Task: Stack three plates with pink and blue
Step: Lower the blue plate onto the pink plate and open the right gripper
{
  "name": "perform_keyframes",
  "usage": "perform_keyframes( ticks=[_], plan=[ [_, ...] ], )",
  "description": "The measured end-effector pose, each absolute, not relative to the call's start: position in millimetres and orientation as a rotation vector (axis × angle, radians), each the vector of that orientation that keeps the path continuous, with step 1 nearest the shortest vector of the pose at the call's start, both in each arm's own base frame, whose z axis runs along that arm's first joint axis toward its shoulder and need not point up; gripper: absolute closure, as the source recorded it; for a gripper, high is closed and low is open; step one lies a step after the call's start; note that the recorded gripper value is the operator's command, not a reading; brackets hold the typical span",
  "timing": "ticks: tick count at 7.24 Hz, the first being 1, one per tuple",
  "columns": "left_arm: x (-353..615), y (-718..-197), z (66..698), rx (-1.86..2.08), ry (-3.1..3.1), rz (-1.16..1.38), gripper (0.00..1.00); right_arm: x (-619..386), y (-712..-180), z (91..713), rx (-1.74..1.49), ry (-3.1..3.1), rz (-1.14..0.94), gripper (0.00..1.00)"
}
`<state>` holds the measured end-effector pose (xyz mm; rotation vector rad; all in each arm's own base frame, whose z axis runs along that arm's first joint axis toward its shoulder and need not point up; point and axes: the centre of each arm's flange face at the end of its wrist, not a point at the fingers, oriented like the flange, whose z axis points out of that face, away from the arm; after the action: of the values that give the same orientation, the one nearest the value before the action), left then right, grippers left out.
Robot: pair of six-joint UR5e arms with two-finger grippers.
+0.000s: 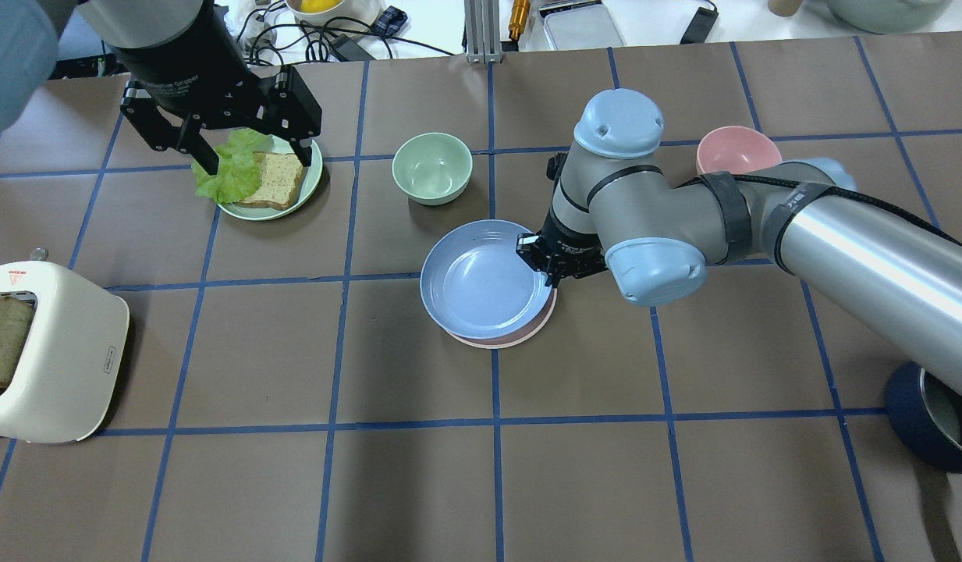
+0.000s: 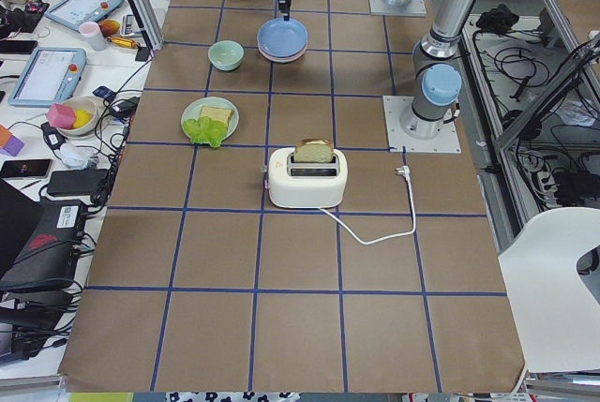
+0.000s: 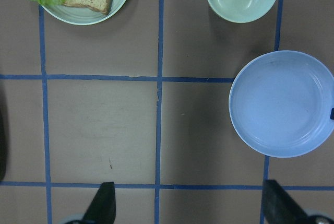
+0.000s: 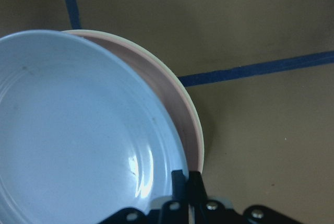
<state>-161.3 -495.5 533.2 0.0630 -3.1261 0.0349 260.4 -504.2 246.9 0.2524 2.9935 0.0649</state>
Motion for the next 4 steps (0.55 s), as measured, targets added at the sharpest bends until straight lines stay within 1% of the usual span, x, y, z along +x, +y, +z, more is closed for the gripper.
perform_keyframes(
  ticks=[2,4],
  plan=[
    [-161.1,-495.8,533.3,0.064,-3.125,0.034,0.0,259.9,-501.0,241.6,0.25,2.996,0.079,1.0],
    [-161.2,-496.4,533.1,0.064,-3.124,0.035,0.0,259.6,-500.2,238.1,0.247,2.994,0.062,0.75]
  ],
)
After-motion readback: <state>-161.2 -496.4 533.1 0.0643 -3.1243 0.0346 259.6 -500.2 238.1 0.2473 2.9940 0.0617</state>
